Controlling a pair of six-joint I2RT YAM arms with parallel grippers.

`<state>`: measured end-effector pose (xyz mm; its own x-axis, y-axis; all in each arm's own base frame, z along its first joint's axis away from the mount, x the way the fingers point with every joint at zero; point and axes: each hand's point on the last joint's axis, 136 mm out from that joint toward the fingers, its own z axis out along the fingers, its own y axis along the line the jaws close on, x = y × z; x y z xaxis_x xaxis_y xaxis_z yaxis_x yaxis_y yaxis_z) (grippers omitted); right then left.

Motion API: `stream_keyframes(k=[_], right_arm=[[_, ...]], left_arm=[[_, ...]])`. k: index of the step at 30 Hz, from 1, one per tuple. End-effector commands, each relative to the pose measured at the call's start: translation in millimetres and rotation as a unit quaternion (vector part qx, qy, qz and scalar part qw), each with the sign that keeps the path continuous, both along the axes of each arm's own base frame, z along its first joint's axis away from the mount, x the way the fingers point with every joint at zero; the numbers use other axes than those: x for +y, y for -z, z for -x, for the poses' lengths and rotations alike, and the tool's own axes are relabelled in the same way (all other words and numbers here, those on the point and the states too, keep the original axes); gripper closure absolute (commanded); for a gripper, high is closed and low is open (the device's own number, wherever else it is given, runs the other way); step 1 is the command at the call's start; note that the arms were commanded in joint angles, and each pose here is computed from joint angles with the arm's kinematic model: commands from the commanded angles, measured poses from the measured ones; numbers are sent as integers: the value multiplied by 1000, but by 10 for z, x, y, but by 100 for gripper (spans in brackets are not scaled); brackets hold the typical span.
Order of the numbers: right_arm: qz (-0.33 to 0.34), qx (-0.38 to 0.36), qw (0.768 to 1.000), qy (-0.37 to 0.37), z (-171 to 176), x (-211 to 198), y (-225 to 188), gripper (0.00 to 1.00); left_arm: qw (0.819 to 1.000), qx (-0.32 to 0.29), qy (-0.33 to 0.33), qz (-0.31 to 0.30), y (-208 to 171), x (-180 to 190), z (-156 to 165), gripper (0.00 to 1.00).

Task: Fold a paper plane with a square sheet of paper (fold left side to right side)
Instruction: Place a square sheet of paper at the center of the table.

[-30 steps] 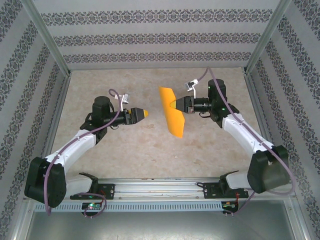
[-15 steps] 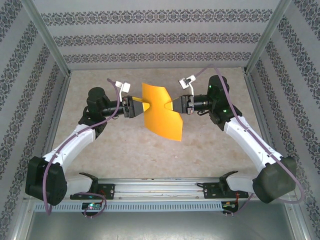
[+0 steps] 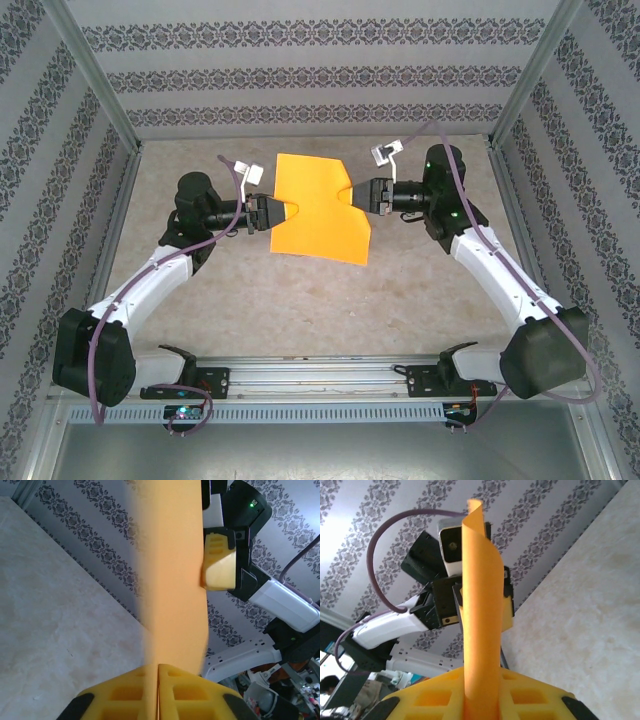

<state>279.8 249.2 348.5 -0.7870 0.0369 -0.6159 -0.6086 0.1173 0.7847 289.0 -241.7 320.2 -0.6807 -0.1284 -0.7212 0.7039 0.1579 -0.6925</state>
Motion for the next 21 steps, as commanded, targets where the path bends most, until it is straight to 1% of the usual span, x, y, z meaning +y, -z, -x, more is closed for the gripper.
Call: stream_keyframes(k=[1, 3, 7, 9, 12, 14, 15, 17, 19, 21], right_arm=[[15, -2, 1000, 17, -79, -37, 132, 75], [30, 7, 999, 37, -141, -89, 237, 68], [77, 36, 990, 109, -344, -293, 542, 47], [108, 52, 981, 155, -455, -443, 730, 40], [180, 71, 957, 214, -557, -673, 1063, 32], [226, 90, 938, 247, -592, -821, 1296, 29], [240, 99, 931, 256, -601, -874, 1387, 29], [266, 121, 917, 272, -605, -965, 1605, 29], [271, 138, 914, 270, -594, -961, 1764, 32], [268, 157, 912, 266, -579, -920, 1911, 38]], left_arm=[[1000, -2, -7, -18, 40, -12, -46, 98], [999, 17, -19, -30, 158, -8, -102, 100], [994, 80, -49, -48, 515, 4, -254, 100], [989, 120, -69, -57, 756, 18, -339, 100], [974, 190, -101, -76, 1232, 48, -446, 100], [961, 234, -123, -85, 1565, 79, -492, 100], [957, 245, -127, -88, 1676, 80, -496, 100], [942, 280, -150, -107, 1993, 122, -511, 100], [926, 310, -164, -136, 2275, 165, -492, 100], [915, 328, -169, -166, 2496, 191, -461, 100]])
